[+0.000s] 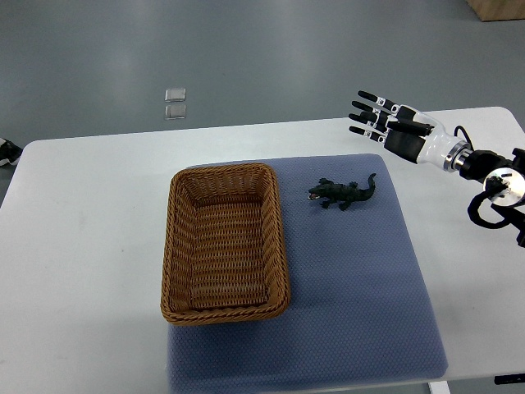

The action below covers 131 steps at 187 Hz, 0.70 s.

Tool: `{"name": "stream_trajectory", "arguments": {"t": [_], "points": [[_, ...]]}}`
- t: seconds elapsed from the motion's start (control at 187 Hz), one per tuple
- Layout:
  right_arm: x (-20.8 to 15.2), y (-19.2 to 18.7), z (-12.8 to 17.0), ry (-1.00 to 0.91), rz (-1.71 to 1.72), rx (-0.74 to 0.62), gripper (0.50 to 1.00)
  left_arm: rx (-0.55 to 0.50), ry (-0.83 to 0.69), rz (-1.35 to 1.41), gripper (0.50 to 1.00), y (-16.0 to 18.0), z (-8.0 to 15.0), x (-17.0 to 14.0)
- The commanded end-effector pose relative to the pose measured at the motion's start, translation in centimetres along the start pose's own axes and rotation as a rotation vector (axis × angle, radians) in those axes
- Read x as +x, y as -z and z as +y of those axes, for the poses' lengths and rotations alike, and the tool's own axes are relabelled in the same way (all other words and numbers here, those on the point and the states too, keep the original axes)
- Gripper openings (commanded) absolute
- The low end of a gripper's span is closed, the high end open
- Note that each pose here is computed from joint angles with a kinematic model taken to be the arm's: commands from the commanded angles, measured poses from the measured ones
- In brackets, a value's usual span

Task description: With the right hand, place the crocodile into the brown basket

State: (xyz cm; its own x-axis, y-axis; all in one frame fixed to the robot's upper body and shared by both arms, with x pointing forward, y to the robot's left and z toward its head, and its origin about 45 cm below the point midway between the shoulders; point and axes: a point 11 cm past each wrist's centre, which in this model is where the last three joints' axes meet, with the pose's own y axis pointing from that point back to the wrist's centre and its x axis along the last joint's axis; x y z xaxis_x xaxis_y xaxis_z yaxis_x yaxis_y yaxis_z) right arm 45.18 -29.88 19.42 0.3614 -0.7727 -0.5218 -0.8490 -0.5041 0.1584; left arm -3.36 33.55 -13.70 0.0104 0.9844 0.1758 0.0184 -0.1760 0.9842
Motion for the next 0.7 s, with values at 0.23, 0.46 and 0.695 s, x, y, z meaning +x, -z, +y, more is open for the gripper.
{"name": "stream_trajectory", "arguments": {"t": [0.23, 0.46, 0.695], "points": [[-0.1, -0.2, -0.1, -0.001, -0.034, 0.04, 0.93, -0.008, -0.001, 0.0, 1.0, -0.1, 0.0, 0.0], [-0.1, -0.3, 0.1, 0.008, -0.005, 0.056, 0.928, -0.016, -0.031, -0.005, 1.0, -0.6, 0.0, 1.0], [-0.5, 1.3, 0.1, 0.034, 0.119, 0.166, 0.928, -0.018, -0.026, -0.001, 1.0, -0.7, 0.0, 0.8]]}}
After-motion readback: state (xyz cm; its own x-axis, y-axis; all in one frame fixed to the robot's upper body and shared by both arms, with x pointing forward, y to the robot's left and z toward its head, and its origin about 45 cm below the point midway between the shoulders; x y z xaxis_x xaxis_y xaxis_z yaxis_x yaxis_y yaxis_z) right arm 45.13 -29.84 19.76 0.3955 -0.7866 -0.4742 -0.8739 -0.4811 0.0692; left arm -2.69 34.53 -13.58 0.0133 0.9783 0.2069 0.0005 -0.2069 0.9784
